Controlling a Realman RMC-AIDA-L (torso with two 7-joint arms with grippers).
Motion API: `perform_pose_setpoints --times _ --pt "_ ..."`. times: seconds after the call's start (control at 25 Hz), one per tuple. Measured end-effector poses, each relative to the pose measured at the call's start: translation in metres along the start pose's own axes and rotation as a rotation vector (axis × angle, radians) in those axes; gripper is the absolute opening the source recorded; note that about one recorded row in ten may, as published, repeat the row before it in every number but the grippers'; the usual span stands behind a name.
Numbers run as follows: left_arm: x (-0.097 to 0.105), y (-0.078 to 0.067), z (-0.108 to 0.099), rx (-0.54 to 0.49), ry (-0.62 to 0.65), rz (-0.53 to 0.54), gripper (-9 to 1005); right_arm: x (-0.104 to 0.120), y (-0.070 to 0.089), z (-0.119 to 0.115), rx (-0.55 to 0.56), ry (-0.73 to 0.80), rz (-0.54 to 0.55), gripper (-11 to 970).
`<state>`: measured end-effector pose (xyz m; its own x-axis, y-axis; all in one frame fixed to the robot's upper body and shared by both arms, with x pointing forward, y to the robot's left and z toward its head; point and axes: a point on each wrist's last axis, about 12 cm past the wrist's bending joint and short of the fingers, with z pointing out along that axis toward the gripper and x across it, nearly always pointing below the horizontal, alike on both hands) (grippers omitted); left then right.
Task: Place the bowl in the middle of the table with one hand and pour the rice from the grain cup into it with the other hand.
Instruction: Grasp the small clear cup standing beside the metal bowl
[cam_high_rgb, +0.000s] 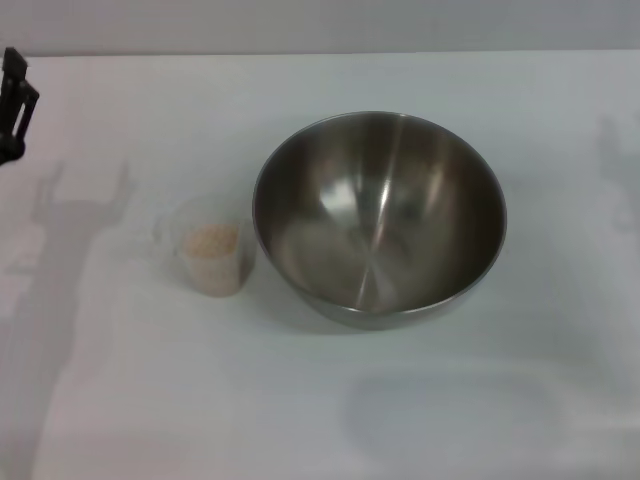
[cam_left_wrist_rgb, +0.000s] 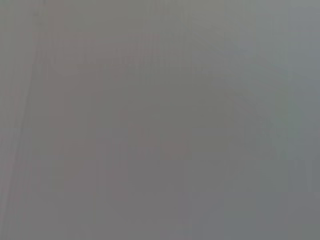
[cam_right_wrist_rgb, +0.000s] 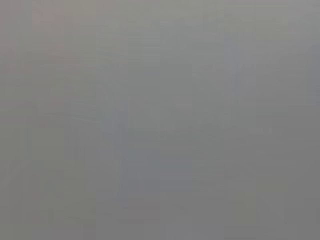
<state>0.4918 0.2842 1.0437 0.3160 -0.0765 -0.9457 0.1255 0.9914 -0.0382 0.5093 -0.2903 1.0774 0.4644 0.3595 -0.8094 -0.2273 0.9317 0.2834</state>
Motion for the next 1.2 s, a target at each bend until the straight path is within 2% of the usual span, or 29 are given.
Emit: perform_pose_setpoints --times 0.04,0.12,0.16,0.24,0.28,0.36,0.4,0.44,0.68,1.0,1.12,1.2 --pt "0.0 -0.001 -0.006 0.01 -0.001 -0.002 827 -0.001 -0.01 -0.006 0.024 0.02 0.024 538" --pt "0.0 -0.001 -0.006 0.01 -0.001 -0.002 827 -0.003 -0.024 -0.015 0.062 0.043 0.031 538" --pt "0.001 -0.005 -0.022 0.038 0.011 -0.005 827 -0.004 -0.028 -0.018 0.076 0.05 0.02 538" --pt "0.001 -0.005 -0.022 0.038 0.011 -0.005 827 -0.006 -0.037 -0.024 0.107 0.06 -0.009 538" --pt "0.004 -0.009 -0.036 0.06 0.041 -0.004 828 -0.008 -0.041 -0.025 0.127 0.06 -0.023 538" --pt "0.004 -0.009 -0.036 0.06 0.041 -0.004 828 -0.01 -0.049 -0.028 0.165 0.059 -0.041 538" --pt "0.009 -0.018 -0.057 0.113 0.096 -0.018 828 -0.011 -0.051 -0.028 0.176 0.058 -0.045 538" --pt "0.009 -0.021 -0.061 0.124 0.107 -0.023 828 -0.012 -0.053 -0.028 0.187 0.058 -0.05 538" --pt "0.015 -0.026 -0.078 0.151 0.178 -0.031 824 -0.011 -0.059 -0.016 0.193 0.071 -0.073 538" --pt "0.025 -0.034 -0.088 0.208 0.271 -0.032 816 -0.009 -0.06 -0.005 0.178 0.081 -0.082 538" --pt "0.028 -0.035 -0.088 0.213 0.3 -0.03 616 -0.009 -0.06 -0.004 0.176 0.081 -0.083 539" --pt "0.031 -0.036 -0.087 0.218 0.321 -0.028 606 -0.009 -0.06 -0.003 0.174 0.08 -0.084 539"
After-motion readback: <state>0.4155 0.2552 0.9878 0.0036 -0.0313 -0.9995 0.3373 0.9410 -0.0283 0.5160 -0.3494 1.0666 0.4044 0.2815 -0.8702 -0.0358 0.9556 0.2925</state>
